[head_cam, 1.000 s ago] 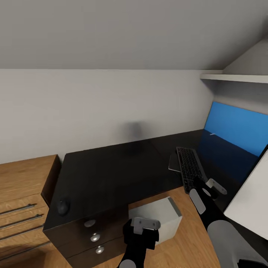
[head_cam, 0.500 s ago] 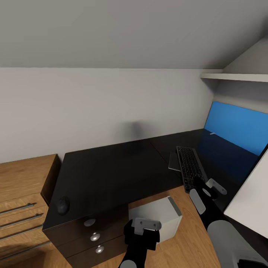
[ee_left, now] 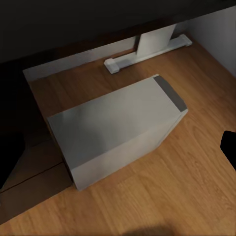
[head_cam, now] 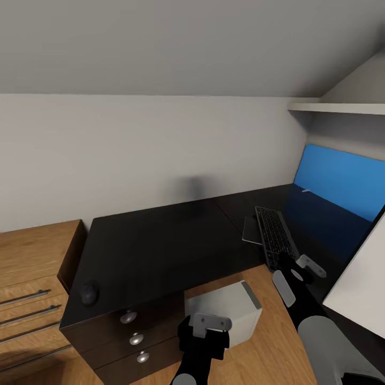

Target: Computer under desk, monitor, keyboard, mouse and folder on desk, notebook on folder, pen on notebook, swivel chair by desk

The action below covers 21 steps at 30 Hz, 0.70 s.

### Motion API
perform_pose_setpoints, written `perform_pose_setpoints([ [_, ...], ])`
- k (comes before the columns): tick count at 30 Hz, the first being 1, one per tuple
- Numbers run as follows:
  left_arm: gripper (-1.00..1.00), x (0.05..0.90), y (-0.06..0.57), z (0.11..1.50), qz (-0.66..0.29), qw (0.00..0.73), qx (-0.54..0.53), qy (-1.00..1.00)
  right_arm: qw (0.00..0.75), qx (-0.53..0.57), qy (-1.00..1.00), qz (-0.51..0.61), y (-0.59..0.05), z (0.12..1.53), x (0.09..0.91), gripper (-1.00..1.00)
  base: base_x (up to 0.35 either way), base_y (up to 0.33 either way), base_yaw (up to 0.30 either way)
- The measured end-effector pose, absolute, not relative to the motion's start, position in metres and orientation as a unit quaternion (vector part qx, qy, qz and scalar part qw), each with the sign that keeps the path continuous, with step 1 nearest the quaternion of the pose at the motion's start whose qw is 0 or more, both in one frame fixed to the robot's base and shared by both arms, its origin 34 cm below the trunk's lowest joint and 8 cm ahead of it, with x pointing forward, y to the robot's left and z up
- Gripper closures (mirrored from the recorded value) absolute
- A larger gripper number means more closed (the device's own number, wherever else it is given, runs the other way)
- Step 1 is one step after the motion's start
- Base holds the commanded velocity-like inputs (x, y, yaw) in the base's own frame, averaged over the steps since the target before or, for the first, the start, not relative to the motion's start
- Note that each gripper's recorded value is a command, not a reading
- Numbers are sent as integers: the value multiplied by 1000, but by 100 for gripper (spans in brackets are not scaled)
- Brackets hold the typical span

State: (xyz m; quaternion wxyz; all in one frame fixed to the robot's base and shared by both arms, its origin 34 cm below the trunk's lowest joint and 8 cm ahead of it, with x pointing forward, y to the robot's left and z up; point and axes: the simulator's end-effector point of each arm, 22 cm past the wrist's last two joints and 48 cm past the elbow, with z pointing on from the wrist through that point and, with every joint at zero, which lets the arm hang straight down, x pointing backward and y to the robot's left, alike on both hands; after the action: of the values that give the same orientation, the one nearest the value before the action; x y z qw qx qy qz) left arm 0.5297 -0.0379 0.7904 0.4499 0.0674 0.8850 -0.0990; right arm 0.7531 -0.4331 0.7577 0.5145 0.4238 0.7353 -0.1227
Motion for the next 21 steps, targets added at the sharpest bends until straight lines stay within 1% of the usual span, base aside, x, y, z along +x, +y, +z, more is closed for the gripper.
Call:
perform_pose_setpoints([
  [13, -100, 529, -39, 790, -102, 449, 69, 885, 515, 423, 736, -121, -432, 758, 754, -100, -1, 1, 0],
  [18, -100, 525, -47, 792, -107, 450, 78, 883, 516, 422, 736, -119, -431, 758, 755, -100, -140, 128, 0],
  [21, -100, 523, -49, 792, -108, 450, 80, 883, 516, 422, 736, -118, -431, 758, 755, -100, -61, 56, 0],
])
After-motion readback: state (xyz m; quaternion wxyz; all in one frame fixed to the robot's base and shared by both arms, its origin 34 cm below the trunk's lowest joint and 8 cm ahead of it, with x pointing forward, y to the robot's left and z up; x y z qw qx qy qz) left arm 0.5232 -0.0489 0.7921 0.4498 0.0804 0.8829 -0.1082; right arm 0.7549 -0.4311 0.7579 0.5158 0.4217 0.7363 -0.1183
